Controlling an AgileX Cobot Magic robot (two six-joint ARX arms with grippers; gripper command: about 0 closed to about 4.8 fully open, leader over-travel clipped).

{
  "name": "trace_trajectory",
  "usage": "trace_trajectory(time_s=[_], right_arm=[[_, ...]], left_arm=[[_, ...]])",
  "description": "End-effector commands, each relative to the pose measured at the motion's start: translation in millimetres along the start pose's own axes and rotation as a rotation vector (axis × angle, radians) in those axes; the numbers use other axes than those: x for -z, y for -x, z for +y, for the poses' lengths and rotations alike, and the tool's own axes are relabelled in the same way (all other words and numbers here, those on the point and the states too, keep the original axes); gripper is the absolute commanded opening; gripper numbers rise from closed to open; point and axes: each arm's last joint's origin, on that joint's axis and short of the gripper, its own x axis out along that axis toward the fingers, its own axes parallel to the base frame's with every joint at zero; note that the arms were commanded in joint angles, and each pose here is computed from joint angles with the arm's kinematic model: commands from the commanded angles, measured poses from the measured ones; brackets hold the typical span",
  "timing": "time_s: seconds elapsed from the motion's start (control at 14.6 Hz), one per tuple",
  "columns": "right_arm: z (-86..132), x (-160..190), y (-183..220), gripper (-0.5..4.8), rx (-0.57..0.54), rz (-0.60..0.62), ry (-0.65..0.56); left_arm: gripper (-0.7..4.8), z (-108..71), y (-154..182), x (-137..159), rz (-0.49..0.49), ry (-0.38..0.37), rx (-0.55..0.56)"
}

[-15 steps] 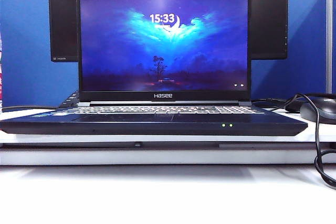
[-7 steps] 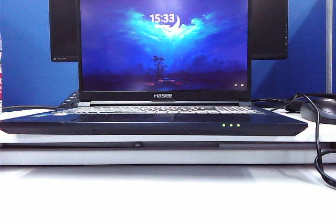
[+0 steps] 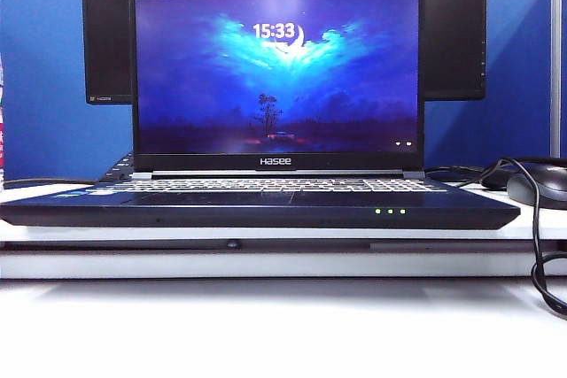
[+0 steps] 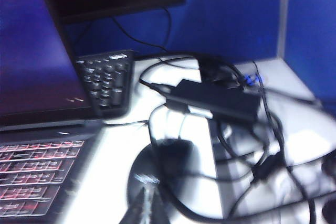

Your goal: Open the lid of the black laptop.

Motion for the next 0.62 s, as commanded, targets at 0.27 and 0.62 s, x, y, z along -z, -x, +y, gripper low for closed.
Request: trace_trajectory(time_s=[0.27, 0.62], right_arm=[[-18.3, 29.9, -10.6, -0.01, 0.122, -0.068, -0.031], [-17.1, 30.0, -11.0, -0.01, 0.105, -0.077, -0.030]], left_arm=[[-0.05, -0.1, 0.1, -1.0, -0.012, 0.000, 0.004], [-0.05, -0.1, 0.1, -1.0, -0.012, 0.000, 0.004]])
